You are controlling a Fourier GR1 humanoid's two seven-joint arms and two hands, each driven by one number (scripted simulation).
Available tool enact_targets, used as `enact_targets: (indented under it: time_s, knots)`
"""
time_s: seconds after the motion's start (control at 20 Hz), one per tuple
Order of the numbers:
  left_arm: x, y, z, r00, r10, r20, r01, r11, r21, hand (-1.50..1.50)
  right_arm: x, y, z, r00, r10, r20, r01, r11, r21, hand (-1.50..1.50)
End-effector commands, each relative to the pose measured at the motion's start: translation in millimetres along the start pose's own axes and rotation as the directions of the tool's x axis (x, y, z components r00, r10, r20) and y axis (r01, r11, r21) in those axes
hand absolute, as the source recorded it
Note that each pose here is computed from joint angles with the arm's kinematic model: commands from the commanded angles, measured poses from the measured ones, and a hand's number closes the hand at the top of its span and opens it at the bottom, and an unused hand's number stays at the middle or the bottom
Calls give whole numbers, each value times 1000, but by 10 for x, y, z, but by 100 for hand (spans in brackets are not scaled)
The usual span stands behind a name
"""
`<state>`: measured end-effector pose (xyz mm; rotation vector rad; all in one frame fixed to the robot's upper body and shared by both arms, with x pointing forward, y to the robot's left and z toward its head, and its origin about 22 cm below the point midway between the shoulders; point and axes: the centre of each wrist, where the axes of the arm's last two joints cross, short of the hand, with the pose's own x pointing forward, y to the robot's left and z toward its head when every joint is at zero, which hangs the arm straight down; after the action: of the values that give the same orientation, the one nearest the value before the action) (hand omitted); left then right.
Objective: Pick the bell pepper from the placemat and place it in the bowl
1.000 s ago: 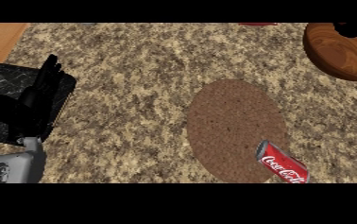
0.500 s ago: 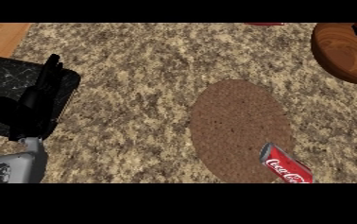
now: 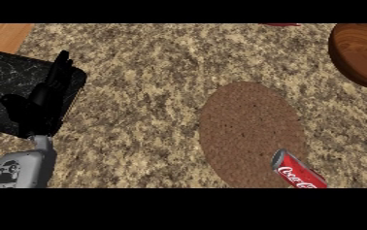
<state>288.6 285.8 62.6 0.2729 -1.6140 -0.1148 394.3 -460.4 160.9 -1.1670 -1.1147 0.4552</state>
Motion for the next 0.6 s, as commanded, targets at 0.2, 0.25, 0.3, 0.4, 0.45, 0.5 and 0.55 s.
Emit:
enact_targets:
  time_s: [0.2, 0.25, 0.3, 0.4, 0.45, 0.5, 0.55]
  knots:
    - [-26, 134, -50, 1000, -5, -12, 5, 1000, 3, 0, -436, -42, 66, 989, -139, 55, 131, 984, 123, -150]
    - [86, 44, 12, 1000, 4, 7, -4, 1000, -7, 0, -470, 4, 80, 974, -219, 53, 213, 972, 100, -150]
    - [8, 59, -45, 1000, 2, -14, -2, 1000, 11, 0, -446, -102, 59, 956, -281, 87, 272, 957, 97, -150]
    - [-86, 136, -2, 1000, -6, -19, 7, 1000, 30, 0, -372, -26, 45, 872, -481, 90, 478, 877, 54, -150]
    - [-19, 78, 28, 1000, -2, -9, 2, 1000, 10, 0, -420, -181, 38, 839, -537, 89, 539, 842, 10, -150]
    - [55, 98, -67, 1000, 7, 2, -7, 999, 32, 0, -392, -153, 33, 782, -611, 123, 617, 787, -16, -150]
    - [3, 132, -5, 1000, 0, -12, 0, 1000, 26, 0, -479, -130, 57, 741, -660, 122, 668, 742, -50, -150]
